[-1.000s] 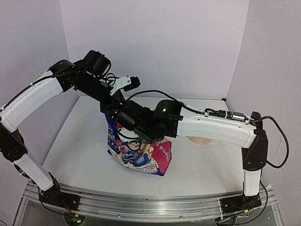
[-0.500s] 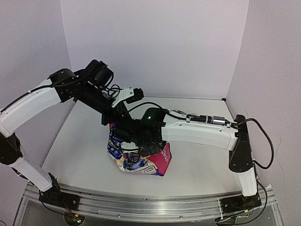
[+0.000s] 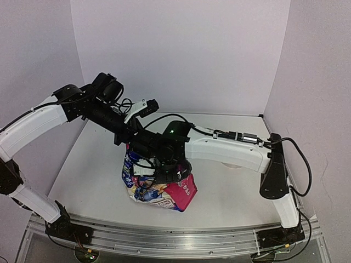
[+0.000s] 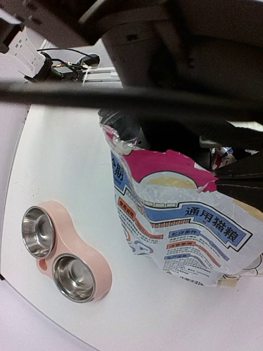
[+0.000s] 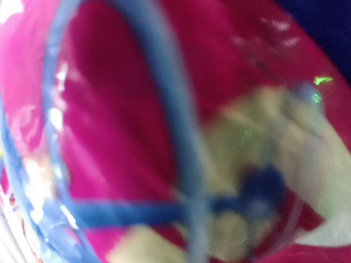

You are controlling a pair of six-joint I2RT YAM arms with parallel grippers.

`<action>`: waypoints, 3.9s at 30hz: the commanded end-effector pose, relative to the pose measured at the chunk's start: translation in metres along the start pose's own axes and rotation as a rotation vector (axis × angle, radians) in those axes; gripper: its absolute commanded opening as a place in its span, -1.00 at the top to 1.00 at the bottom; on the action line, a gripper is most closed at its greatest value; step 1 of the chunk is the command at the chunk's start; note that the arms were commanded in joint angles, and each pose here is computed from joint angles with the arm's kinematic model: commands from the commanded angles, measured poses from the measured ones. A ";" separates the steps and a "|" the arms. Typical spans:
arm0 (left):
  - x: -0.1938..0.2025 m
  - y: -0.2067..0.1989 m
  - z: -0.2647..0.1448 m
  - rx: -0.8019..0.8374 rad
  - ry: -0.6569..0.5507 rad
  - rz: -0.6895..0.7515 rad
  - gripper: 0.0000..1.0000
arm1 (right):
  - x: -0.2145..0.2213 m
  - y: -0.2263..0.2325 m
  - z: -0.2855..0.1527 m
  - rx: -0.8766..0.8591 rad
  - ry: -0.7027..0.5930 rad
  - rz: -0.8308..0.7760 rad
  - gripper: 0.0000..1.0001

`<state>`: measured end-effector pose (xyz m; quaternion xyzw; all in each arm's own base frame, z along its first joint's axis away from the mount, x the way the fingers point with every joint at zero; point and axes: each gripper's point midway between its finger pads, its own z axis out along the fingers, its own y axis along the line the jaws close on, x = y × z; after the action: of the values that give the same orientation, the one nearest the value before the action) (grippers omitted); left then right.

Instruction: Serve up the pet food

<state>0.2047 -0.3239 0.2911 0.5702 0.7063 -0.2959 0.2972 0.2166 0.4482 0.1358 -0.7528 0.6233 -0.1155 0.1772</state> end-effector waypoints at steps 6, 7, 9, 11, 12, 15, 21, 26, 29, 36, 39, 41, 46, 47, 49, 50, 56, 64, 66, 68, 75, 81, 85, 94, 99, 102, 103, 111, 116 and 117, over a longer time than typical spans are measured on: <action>0.025 0.004 -0.007 -0.019 0.031 0.040 1.00 | -0.033 -0.004 -0.059 -0.220 -0.462 0.294 1.00; 0.024 0.006 -0.008 -0.032 0.031 0.055 1.00 | -0.029 -0.007 -0.064 -0.208 -0.465 0.310 1.00; 0.021 0.009 -0.010 -0.051 0.029 0.077 1.00 | -0.024 -0.011 -0.073 -0.198 -0.477 0.340 1.00; 0.014 0.015 -0.013 -0.078 0.026 0.092 1.00 | -0.021 -0.012 -0.082 -0.200 -0.488 0.368 1.00; 0.011 0.019 -0.014 -0.098 0.024 0.098 1.00 | -0.020 -0.012 -0.084 -0.201 -0.491 0.377 1.00; 0.001 0.033 -0.020 -0.178 0.013 0.121 1.00 | -0.013 -0.011 -0.091 -0.203 -0.487 0.423 1.00; -0.006 0.056 -0.030 -0.315 0.023 0.163 1.00 | -0.001 -0.011 -0.111 -0.229 -0.470 0.563 1.00; -0.009 0.056 -0.031 -0.317 0.019 0.183 1.00 | 0.011 -0.003 -0.100 -0.248 -0.360 0.630 1.00; -0.012 0.057 -0.037 -0.338 0.017 0.210 1.00 | 0.018 -0.001 -0.103 -0.239 -0.323 0.674 1.00; -0.005 0.058 -0.039 -0.361 0.041 0.242 1.00 | 0.043 0.001 -0.120 -0.172 -0.289 0.754 1.00; -0.005 0.059 -0.038 -0.358 0.042 0.242 1.00 | 0.050 0.005 -0.120 -0.143 -0.246 0.747 1.00; -0.007 0.058 -0.038 -0.356 0.037 0.248 1.00 | 0.047 -0.001 -0.125 -0.121 -0.262 0.749 1.00; -0.024 0.038 -0.031 -0.255 -0.028 0.245 1.00 | 0.012 -0.040 -0.145 -0.043 -0.406 0.759 1.00; -0.026 0.033 -0.029 -0.234 -0.035 0.242 1.00 | 0.008 -0.048 -0.150 -0.016 -0.427 0.743 1.00; -0.026 0.029 -0.026 -0.205 -0.042 0.233 1.00 | 0.004 -0.057 -0.148 0.028 -0.429 0.729 1.00; -0.024 0.028 -0.024 -0.197 -0.040 0.231 1.00 | 0.004 -0.061 -0.146 0.048 -0.422 0.722 1.00; -0.023 0.024 -0.020 -0.167 -0.048 0.207 1.00 | 0.003 -0.065 -0.132 0.056 -0.396 0.724 1.00; -0.023 0.033 -0.030 -0.251 -0.047 0.225 1.00 | 0.031 -0.047 -0.157 -0.004 -0.409 0.826 1.00; -0.020 0.035 -0.031 -0.266 -0.041 0.242 1.00 | 0.037 -0.044 -0.164 -0.009 -0.419 0.851 1.00; -0.019 0.035 -0.031 -0.274 -0.037 0.253 1.00 | 0.039 -0.040 -0.167 -0.011 -0.420 0.851 1.00; -0.019 0.038 -0.033 -0.291 -0.029 0.276 1.00 | 0.034 -0.033 -0.174 -0.006 -0.419 0.804 1.00; -0.018 0.038 -0.033 -0.296 -0.026 0.273 1.00 | 0.042 -0.026 -0.180 -0.005 -0.412 0.785 1.00; -0.020 0.039 -0.033 -0.297 -0.029 0.271 1.00 | 0.048 -0.025 -0.193 0.003 -0.444 0.773 1.00; -0.022 0.041 -0.031 -0.295 -0.028 0.274 1.00 | 0.060 -0.013 -0.192 0.003 -0.459 0.704 1.00; -0.025 0.042 -0.031 -0.300 -0.030 0.274 1.00 | 0.058 -0.008 -0.192 -0.003 -0.469 0.648 1.00; -0.024 0.044 -0.032 -0.307 -0.026 0.278 1.00 | 0.058 -0.008 -0.197 0.002 -0.487 0.627 1.00; -0.024 0.044 -0.032 -0.310 -0.026 0.278 1.00 | 0.058 -0.008 -0.200 0.003 -0.498 0.620 1.00; -0.021 0.048 -0.032 -0.331 -0.018 0.265 1.00 | 0.065 -0.010 -0.226 0.020 -0.599 0.615 1.00; -0.024 0.051 -0.032 -0.342 -0.024 0.246 1.00 | 0.070 -0.010 -0.228 0.027 -0.601 0.618 1.00; -0.024 0.051 -0.032 -0.345 -0.023 0.245 1.00 | 0.071 -0.011 -0.228 0.036 -0.600 0.621 1.00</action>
<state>0.2474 -0.3130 0.3176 0.6069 0.6563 -0.1606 0.4186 0.1516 0.3511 0.3252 -0.5343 0.7531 0.1367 0.3587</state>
